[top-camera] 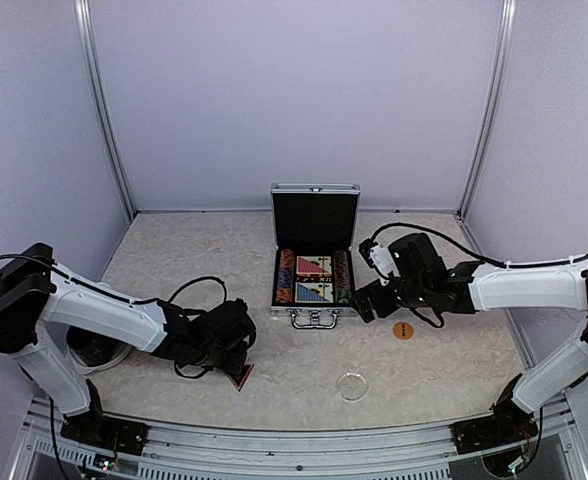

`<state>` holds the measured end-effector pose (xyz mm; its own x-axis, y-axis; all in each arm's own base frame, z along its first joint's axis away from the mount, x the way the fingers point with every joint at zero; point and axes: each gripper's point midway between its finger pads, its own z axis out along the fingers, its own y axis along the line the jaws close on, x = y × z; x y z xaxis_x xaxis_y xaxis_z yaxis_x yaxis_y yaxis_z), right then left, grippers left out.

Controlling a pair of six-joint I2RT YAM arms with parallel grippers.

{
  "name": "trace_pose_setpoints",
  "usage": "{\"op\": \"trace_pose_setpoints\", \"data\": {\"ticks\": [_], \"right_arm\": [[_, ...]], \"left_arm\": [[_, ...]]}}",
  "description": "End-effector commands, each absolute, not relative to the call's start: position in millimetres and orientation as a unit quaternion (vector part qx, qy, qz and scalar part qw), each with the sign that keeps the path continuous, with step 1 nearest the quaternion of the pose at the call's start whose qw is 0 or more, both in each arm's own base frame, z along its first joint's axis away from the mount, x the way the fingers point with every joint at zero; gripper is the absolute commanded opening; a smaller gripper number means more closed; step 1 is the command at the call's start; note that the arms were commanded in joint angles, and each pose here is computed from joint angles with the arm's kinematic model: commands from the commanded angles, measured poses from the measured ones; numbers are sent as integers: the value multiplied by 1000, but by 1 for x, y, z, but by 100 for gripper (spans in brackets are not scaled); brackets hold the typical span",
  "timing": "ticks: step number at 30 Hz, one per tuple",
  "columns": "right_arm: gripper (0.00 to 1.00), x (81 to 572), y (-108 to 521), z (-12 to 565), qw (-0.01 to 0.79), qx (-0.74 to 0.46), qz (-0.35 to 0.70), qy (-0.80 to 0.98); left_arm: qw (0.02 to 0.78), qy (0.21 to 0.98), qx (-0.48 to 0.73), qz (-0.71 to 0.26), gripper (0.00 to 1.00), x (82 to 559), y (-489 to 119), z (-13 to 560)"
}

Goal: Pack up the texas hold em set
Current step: Pick up the pile of poker chips from the center of the board.

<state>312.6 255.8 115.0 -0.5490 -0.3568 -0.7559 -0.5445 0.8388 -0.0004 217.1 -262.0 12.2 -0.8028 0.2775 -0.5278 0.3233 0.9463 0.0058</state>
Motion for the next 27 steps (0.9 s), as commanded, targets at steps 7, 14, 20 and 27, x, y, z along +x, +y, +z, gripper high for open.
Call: {"op": "trace_pose_setpoints", "data": {"ticks": [7, 14, 20, 27], "right_arm": [[99, 315, 257, 132, 412, -250, 133, 866], [99, 312, 260, 136, 413, -248, 148, 863], [99, 305, 268, 144, 408, -250, 182, 859], [99, 288, 286, 167, 401, -246, 268, 841]], "left_arm": [[204, 960, 192, 6, 31, 193, -239, -7], [227, 953, 203, -8, 30, 210, -254, 16], [236, 949, 209, -25, 29, 216, -261, 30], [245, 946, 210, -39, 29, 220, -266, 44]]}}
